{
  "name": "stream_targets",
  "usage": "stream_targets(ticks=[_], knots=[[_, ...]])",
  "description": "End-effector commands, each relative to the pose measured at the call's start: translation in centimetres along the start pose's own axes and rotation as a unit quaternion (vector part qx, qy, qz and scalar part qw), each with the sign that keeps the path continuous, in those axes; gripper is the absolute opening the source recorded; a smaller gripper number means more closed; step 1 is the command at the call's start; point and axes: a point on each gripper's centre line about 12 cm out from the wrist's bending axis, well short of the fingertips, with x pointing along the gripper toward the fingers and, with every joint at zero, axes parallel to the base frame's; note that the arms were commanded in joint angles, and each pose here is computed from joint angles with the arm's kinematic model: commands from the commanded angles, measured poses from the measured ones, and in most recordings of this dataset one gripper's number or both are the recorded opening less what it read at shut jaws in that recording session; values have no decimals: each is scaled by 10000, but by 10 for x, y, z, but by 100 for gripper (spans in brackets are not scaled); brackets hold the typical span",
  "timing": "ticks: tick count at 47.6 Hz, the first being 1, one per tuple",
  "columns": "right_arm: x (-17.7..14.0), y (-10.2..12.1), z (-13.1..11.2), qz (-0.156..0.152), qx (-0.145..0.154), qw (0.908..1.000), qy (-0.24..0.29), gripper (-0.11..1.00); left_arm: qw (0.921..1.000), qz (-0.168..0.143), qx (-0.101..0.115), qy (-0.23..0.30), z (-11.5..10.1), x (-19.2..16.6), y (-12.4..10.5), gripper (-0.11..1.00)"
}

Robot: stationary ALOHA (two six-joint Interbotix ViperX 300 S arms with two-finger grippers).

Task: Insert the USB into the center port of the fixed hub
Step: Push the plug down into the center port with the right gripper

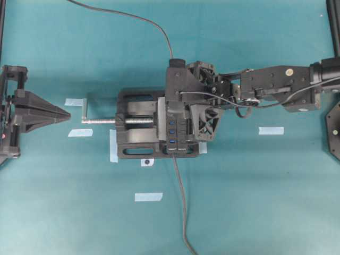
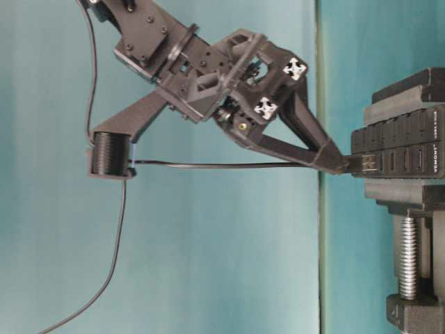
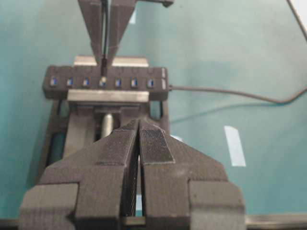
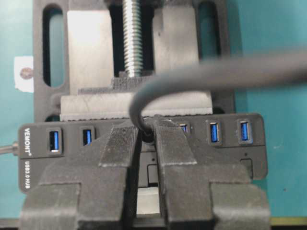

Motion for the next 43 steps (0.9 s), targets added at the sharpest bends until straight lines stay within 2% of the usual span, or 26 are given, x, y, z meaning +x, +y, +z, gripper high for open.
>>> stream_targets(ticks=[1, 26, 43], knots=[[-5, 1, 7, 8, 36, 9999, -146, 7, 9999, 2, -10, -131, 11, 0, 0, 0], [-1, 0, 5, 6, 41, 9999, -100, 7, 9999, 2, -10, -131, 11, 0, 0, 0], [-3, -3, 0, -50, -52, 9999, 154, 7, 9999, 3, -10, -123, 10, 1, 0, 0]])
